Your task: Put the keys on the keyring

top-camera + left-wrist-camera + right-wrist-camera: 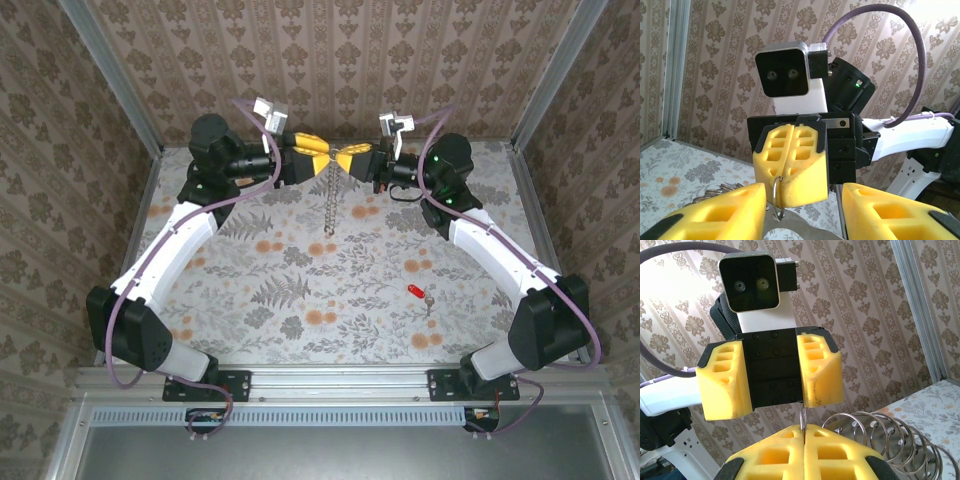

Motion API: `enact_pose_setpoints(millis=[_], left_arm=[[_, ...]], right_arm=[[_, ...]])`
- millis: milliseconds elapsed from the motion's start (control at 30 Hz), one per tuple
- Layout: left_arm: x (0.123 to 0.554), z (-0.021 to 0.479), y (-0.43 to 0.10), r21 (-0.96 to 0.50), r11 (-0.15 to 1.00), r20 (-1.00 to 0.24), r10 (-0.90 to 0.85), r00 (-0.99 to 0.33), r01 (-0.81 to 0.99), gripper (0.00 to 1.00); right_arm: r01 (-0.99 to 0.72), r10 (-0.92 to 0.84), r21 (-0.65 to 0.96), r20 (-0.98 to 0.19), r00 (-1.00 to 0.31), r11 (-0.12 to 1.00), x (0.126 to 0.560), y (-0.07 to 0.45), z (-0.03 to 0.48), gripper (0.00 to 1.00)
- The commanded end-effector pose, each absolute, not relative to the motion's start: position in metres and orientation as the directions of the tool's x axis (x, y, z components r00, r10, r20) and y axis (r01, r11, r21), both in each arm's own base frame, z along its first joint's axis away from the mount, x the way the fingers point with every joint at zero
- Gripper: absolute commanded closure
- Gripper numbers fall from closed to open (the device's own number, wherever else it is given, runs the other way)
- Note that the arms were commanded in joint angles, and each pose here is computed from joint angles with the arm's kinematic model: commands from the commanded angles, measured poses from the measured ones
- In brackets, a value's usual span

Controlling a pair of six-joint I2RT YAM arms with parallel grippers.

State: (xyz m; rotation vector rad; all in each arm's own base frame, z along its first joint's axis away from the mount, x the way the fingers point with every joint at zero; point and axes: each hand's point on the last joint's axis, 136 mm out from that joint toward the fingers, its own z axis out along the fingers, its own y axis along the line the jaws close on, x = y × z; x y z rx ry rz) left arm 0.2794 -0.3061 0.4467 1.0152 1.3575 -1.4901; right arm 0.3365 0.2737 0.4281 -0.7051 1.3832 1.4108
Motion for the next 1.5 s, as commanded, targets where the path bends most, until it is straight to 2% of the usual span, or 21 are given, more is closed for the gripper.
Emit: enact_pose_setpoints(millis=[0, 367, 633, 1100, 1333, 1467], left_arm=[[0.284, 0.448, -0.307, -0.277, -0.03, -0.957, -0.079, -0.279, 0.96, 0.52], [0.286, 0.439, -0.312, -0.304, -0.054, -0.95, -0.062, -0.307, 0.951, 0.56], [0.289, 0.435, -0.315, -0.315, -0.065, -0.946, -0.053, -0.319, 0.947, 0.65], [0.28, 0.434, -0.328, -0.314, -0.111, -0.946, -0.043, -0.32, 0.943, 0.72], [0.287, 0.436, -0.32, -0.31, -0.061, -0.947, -0.073, -0.314, 0.949, 0.71], [0.295, 0.44, -0.31, -0.312, -0.032, -0.944, -0.102, -0.313, 0.95, 0.64]], right_arm=[[-0.939, 0.251, 0.314, -0.928, -0.274, 0.138, 0.323, 0.27, 0.444, 1.0], [-0.94, 0.254, 0.311, -0.929, -0.269, 0.143, 0.322, 0.269, 0.445, 1.0], [-0.94, 0.255, 0.309, -0.929, -0.266, 0.147, 0.322, 0.269, 0.445, 1.0], [-0.938, 0.252, 0.313, -0.929, -0.27, 0.148, 0.323, 0.269, 0.443, 1.0], [-0.935, 0.241, 0.312, -0.933, -0.268, 0.166, 0.324, 0.268, 0.438, 1.0], [-0.934, 0.24, 0.312, -0.933, -0.267, 0.172, 0.325, 0.266, 0.437, 1.0]])
